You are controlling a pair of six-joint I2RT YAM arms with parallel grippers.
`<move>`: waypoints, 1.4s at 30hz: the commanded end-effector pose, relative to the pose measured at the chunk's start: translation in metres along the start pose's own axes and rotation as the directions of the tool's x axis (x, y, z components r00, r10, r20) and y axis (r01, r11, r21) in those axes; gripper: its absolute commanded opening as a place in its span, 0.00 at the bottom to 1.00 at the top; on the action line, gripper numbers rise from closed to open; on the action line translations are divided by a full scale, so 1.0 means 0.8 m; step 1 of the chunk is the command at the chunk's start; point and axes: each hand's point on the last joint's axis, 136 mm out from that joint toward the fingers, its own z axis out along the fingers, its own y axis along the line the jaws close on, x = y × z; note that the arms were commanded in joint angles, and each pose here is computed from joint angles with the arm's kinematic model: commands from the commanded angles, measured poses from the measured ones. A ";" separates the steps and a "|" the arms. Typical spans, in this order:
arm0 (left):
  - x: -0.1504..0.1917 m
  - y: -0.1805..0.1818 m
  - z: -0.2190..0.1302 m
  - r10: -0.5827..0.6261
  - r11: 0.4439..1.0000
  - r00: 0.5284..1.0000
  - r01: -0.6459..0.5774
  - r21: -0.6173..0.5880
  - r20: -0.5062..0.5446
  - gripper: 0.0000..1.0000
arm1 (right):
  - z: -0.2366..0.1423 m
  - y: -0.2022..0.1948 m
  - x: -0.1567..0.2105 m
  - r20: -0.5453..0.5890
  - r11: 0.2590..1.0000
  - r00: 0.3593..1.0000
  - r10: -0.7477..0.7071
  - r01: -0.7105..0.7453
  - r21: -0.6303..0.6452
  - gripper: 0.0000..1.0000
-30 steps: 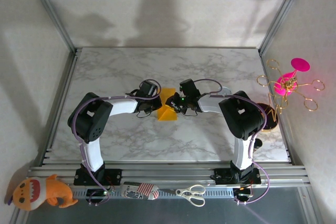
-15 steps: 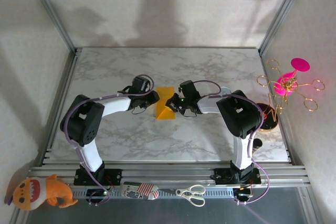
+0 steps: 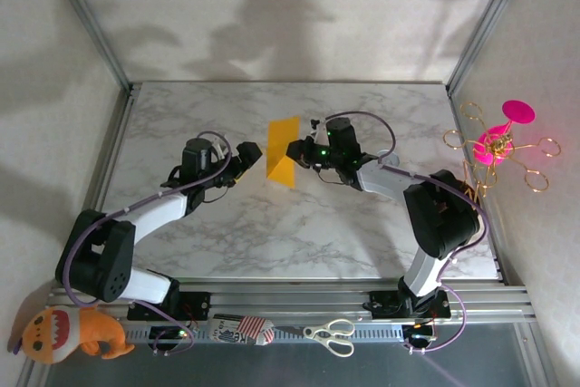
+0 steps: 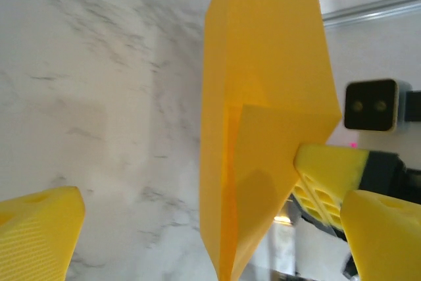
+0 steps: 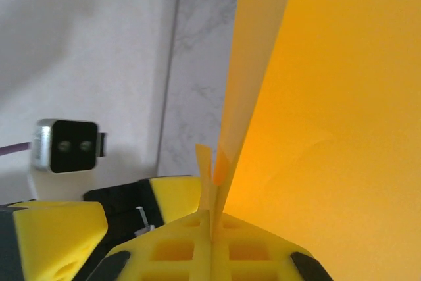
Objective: Fold a paper plane with a square sheet of paper (pick it up from the middle)
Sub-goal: Turn over the paper at the center of the table.
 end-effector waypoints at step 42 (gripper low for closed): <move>0.006 -0.030 0.023 0.133 0.991 0.985 -0.134 0.000 -0.108 0.06 | -0.059 -0.044 -0.050 0.142 0.980 0.989 0.039 -0.066 0.187 0.54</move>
